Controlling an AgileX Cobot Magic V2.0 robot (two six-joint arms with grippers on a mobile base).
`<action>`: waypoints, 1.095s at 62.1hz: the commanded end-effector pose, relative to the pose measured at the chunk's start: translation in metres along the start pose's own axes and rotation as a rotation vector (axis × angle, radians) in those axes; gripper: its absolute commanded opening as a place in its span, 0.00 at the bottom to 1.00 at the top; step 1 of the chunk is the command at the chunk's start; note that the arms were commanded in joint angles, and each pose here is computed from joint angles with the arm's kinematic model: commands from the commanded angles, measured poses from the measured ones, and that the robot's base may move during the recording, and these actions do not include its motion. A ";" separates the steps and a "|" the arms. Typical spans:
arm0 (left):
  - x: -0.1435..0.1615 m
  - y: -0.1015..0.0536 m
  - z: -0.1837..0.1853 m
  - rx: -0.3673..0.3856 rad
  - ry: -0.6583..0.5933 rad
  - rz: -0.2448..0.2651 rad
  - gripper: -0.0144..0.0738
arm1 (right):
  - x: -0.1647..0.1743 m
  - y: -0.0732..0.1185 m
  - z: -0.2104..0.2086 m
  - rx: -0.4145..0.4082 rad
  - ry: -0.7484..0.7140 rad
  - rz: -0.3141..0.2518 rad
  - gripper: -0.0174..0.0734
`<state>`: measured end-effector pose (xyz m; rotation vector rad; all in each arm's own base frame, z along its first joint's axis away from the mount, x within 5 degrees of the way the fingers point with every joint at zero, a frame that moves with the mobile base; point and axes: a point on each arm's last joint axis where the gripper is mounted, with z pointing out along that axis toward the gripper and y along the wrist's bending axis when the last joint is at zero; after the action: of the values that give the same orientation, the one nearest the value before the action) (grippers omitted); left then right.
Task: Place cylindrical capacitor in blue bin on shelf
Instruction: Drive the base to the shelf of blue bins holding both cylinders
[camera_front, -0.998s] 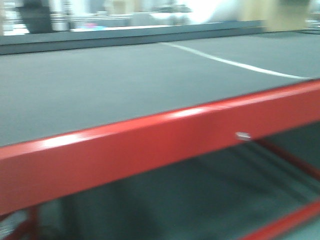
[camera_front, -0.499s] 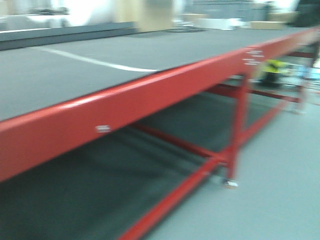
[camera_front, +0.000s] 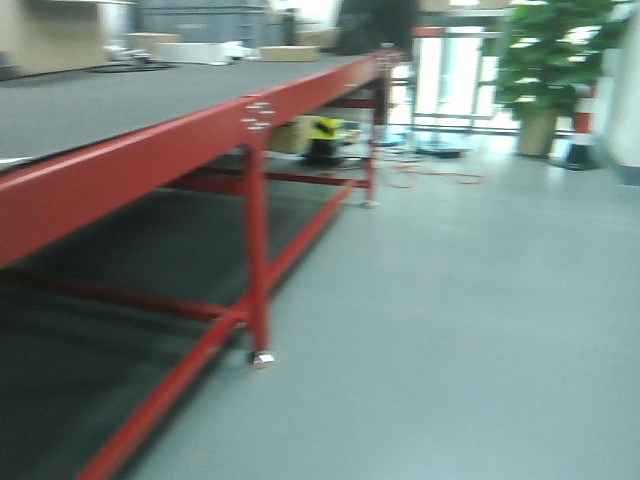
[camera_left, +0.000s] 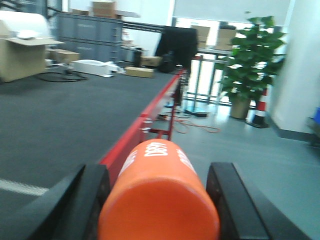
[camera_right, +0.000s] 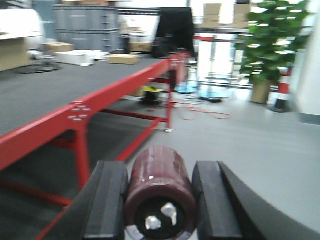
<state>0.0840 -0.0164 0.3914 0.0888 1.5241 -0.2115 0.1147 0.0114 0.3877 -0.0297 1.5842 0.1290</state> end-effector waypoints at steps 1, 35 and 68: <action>-0.002 -0.001 -0.001 0.007 -0.029 0.001 0.04 | -0.002 0.000 -0.001 0.001 -0.028 -0.013 0.01; -0.002 -0.001 -0.001 0.007 -0.029 0.001 0.04 | -0.002 0.000 -0.001 0.001 -0.028 -0.013 0.01; -0.002 -0.001 -0.001 0.007 -0.029 0.001 0.04 | -0.002 0.000 -0.001 0.001 -0.028 -0.013 0.01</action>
<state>0.0840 -0.0164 0.3914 0.0888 1.5241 -0.2115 0.1147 0.0114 0.3877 -0.0297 1.5842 0.1290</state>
